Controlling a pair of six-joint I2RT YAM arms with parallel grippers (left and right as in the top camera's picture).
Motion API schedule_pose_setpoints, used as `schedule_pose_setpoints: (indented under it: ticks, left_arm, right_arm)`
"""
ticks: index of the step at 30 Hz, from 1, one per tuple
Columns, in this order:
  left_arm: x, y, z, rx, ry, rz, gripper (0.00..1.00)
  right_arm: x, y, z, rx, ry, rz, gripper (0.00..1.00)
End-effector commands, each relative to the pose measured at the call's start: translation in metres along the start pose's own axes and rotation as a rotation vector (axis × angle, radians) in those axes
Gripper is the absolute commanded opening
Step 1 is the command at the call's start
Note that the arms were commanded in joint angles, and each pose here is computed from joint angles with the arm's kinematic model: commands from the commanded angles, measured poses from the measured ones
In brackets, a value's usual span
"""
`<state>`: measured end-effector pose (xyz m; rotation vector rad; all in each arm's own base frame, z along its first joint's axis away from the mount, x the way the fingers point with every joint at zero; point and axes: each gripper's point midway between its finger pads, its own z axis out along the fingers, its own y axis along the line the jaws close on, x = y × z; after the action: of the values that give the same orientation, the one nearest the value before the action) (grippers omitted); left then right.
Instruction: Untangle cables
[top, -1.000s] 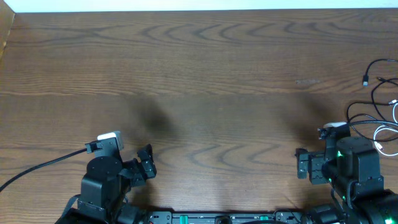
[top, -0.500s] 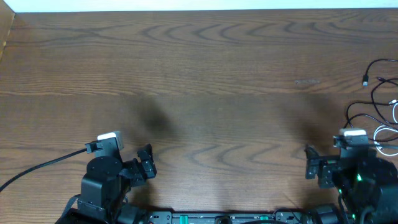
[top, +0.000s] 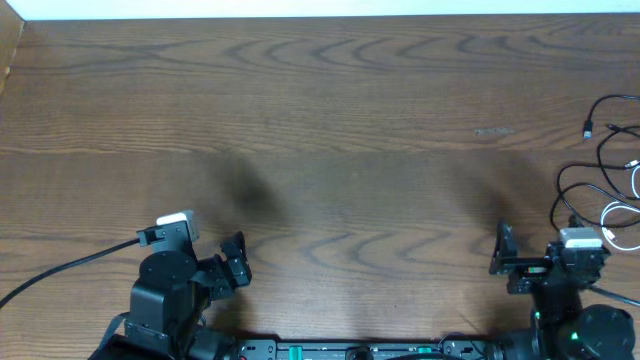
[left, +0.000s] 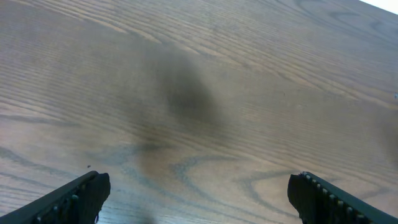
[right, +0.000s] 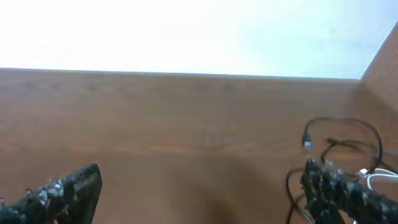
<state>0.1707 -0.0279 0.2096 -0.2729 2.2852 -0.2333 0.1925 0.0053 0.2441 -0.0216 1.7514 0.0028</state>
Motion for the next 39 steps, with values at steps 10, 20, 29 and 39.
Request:
schedule_pose_setpoints:
  ticks: [10, 20, 29, 39]
  left_arm:
    - [0.001, 0.002, 0.001, -0.011, -0.001, 0.001, 0.96]
    - [0.001, 0.002, 0.001, -0.011, -0.002, 0.000, 0.96]
    - [0.001, 0.002, 0.001, -0.011, -0.001, 0.001, 0.96]
    - [0.001, 0.002, 0.001, -0.011, -0.002, 0.001, 0.96]
  right_arm:
    - [0.021, 0.002, 0.047, 0.020, -0.194, -0.056, 0.99]
    - [0.031, 0.000, 0.059, 0.044, -0.295, -0.058, 0.99]
    - [0.066, 0.002, 0.067, 0.032, -0.149, -0.127, 0.99]
    - [0.074, 0.006, 0.068, 0.006, -0.114, -0.147, 0.99]
